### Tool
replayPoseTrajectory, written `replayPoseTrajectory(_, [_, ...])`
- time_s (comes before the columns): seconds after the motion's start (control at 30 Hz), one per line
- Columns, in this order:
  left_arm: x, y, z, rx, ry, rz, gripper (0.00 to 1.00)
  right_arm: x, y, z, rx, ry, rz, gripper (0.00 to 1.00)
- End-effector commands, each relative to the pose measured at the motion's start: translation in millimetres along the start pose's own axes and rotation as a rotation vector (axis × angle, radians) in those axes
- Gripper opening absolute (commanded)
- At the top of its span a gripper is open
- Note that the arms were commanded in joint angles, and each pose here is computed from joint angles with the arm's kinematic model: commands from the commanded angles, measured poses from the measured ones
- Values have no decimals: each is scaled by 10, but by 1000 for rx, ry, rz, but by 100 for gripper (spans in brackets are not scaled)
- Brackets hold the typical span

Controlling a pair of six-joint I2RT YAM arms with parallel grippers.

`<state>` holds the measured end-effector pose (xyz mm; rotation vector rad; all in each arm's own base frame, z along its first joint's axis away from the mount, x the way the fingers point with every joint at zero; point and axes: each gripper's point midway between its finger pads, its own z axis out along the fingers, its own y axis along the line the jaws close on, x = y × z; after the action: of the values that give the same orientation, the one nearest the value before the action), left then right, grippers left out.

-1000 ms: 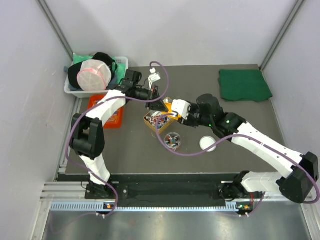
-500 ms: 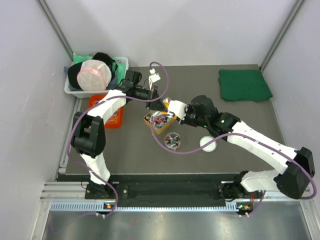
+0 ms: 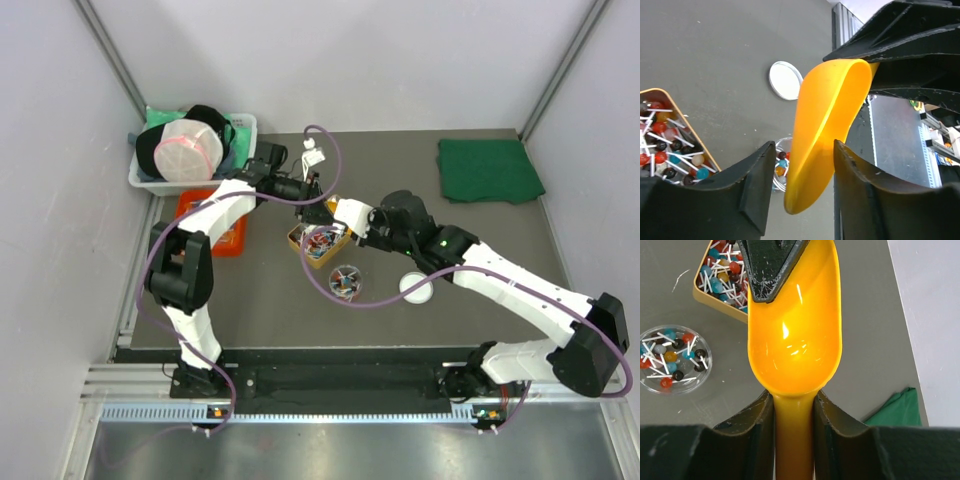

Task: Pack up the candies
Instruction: Adjust the spatula, then pick up the storage box at the center of the board.

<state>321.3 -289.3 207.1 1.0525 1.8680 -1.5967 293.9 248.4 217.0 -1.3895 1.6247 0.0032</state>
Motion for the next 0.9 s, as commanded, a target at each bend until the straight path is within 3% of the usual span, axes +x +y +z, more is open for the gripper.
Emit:
replayPoseTrajectory(0.0, [-190,124,-161,-48,-38,35,57,-222,-251,-117,106,-82,-6,0])
replayPoseTrajectory(0.3, [-383,458,-603,-230,-100,46,72,-23,-222,-154,92,-27,-26,0])
replayPoseTrajectory(0.43, [-342,926,-787,-504,-69,67,75,84,-270,-205,98,6,-41,0])
replayPoseTrajectory(0.6, [-142,1405,-895,-693,11,63,74,181,-308,-297,83,61,-76,0])
replayPoseTrajectory(0.87, [79,1771,-843,-883,134,107,67,196,-330,-398,53,92,-105,0])
